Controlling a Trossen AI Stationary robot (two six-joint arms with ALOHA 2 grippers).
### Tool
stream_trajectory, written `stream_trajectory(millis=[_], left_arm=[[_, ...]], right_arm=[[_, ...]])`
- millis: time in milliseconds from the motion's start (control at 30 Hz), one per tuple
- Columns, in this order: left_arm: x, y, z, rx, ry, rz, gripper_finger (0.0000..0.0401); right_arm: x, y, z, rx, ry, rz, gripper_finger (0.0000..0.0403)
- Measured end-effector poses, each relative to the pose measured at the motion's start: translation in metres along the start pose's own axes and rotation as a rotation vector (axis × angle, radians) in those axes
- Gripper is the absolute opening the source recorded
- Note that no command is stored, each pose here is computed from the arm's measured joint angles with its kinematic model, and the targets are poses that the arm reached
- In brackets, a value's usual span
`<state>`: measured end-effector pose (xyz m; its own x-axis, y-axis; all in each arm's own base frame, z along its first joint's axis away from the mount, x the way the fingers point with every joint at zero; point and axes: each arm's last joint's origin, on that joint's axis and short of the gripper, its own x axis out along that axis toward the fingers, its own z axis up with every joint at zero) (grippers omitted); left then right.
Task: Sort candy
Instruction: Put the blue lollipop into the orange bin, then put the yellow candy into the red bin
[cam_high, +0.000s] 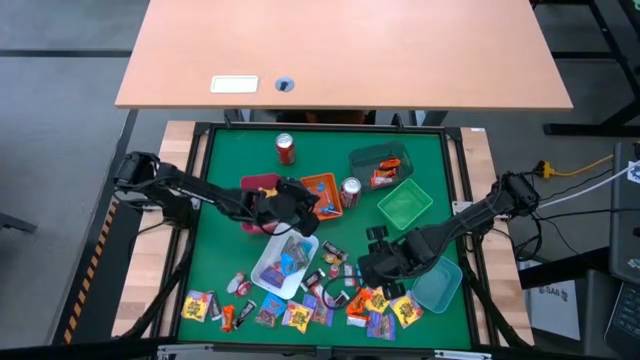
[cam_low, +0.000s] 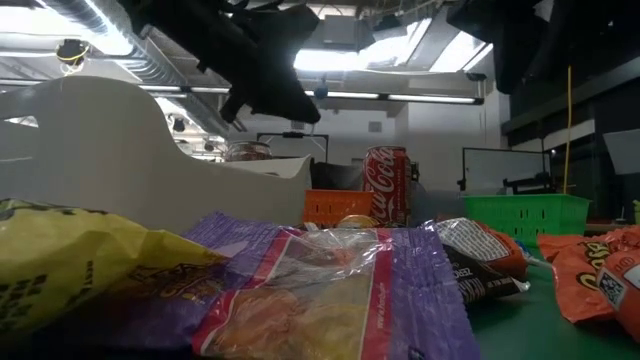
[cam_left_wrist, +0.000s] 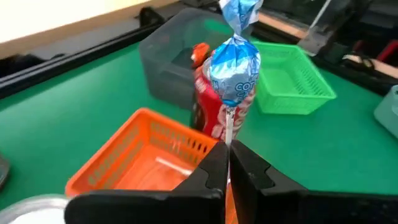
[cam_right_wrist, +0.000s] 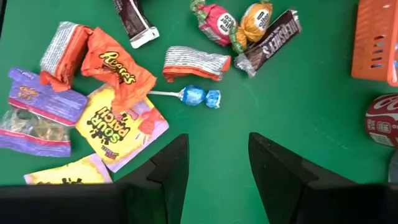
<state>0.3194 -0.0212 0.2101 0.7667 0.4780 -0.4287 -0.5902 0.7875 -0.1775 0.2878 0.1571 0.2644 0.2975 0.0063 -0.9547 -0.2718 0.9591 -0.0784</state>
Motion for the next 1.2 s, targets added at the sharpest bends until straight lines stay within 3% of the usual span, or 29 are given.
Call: stream_trajectory(millis=[500,833,1200], left_arm=[[0.002,0.002,0.003,0.052,-0.007,-0.010,0.0119],[-0.005,-0.008,-0.002,0.038,-0.005,-0.050,0.0125],[-0.031,-0.039,-0.020,0.091,0.015,-0.177,0.0125]], right_arm=[[0.000,-0.001,-0.004,0.003,0.039,-0.008,0.0166],[-0.001,0.009,-0.005,0.127,0.064,0.096,0.0166],[-0.010,0.064,-0.012,0.211,-0.080,0.058,0.0166]])
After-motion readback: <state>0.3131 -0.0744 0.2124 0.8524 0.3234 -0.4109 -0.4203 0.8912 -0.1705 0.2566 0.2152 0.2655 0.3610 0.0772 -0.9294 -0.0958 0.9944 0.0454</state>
